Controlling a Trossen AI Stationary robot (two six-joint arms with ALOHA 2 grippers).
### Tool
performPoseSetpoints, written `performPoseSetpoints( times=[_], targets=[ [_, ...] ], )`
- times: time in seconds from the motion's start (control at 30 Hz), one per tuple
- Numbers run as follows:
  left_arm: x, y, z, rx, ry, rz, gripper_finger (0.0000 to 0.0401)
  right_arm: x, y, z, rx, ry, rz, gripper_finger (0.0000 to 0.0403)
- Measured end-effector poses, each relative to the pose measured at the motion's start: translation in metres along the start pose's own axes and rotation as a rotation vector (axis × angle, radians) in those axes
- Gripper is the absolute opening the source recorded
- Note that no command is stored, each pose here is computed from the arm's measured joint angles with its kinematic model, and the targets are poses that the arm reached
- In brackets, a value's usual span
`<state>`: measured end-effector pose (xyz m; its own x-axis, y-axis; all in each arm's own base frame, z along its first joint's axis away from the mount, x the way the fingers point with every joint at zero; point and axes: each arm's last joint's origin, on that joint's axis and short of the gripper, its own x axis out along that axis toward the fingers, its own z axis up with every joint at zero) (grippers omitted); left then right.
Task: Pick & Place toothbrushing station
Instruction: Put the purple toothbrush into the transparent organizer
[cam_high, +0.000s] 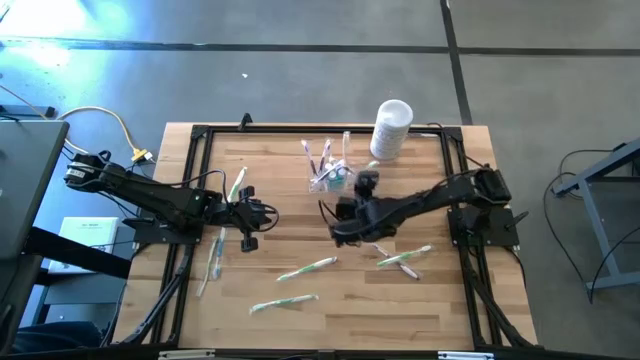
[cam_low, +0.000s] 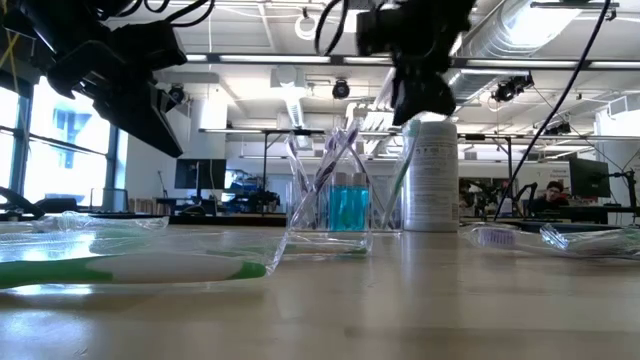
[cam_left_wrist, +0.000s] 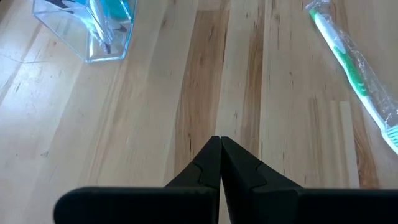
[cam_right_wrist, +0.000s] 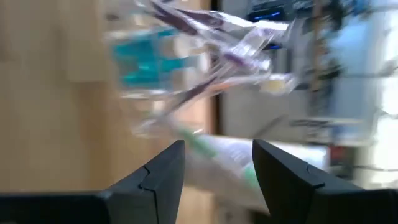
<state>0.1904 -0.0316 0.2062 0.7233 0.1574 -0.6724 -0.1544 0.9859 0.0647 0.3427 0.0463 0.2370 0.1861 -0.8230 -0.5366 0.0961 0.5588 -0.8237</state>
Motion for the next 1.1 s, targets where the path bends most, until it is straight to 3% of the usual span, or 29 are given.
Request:
performPoseSetpoints(
  times=[0.1,0.23,0.3,0.4,0.6,0.97,1.1],
  targets=[
    [0.000,0.000,0.000,0.000,0.000,0.000,0.0001,-0.019,-0.004,-0.013,0.165,0.057,0.186,0.0181],
    [0.000,0.000,0.000,0.000,-0.001,0.000,0.0001,-0.041,-0.011,-0.029,0.378,0.209,0.519,0.0181],
    [0.000,0.000,0.000,-0.001,-0.002,-0.001,0.0001,-0.049,-0.011,-0.032,0.416,0.266,0.655,0.0181],
    [0.000,0.000,0.000,0.000,-0.002,-0.001,0.0001,-0.062,-0.006,-0.035,0.405,0.289,0.772,0.0181],
    [0.000,0.000,0.000,0.021,0.001,-0.004,0.0001,-0.078,0.014,-0.032,0.381,0.170,0.799,0.0181],
    [0.000,0.000,0.000,0.111,-0.001,-0.004,0.0001,-0.060,0.052,-0.066,0.324,0.425,0.855,0.0181],
    [0.000,-0.001,0.003,0.148,-0.033,-0.008,0.0001,-0.048,0.064,-0.071,0.338,0.424,0.868,0.0181]
  ],
)
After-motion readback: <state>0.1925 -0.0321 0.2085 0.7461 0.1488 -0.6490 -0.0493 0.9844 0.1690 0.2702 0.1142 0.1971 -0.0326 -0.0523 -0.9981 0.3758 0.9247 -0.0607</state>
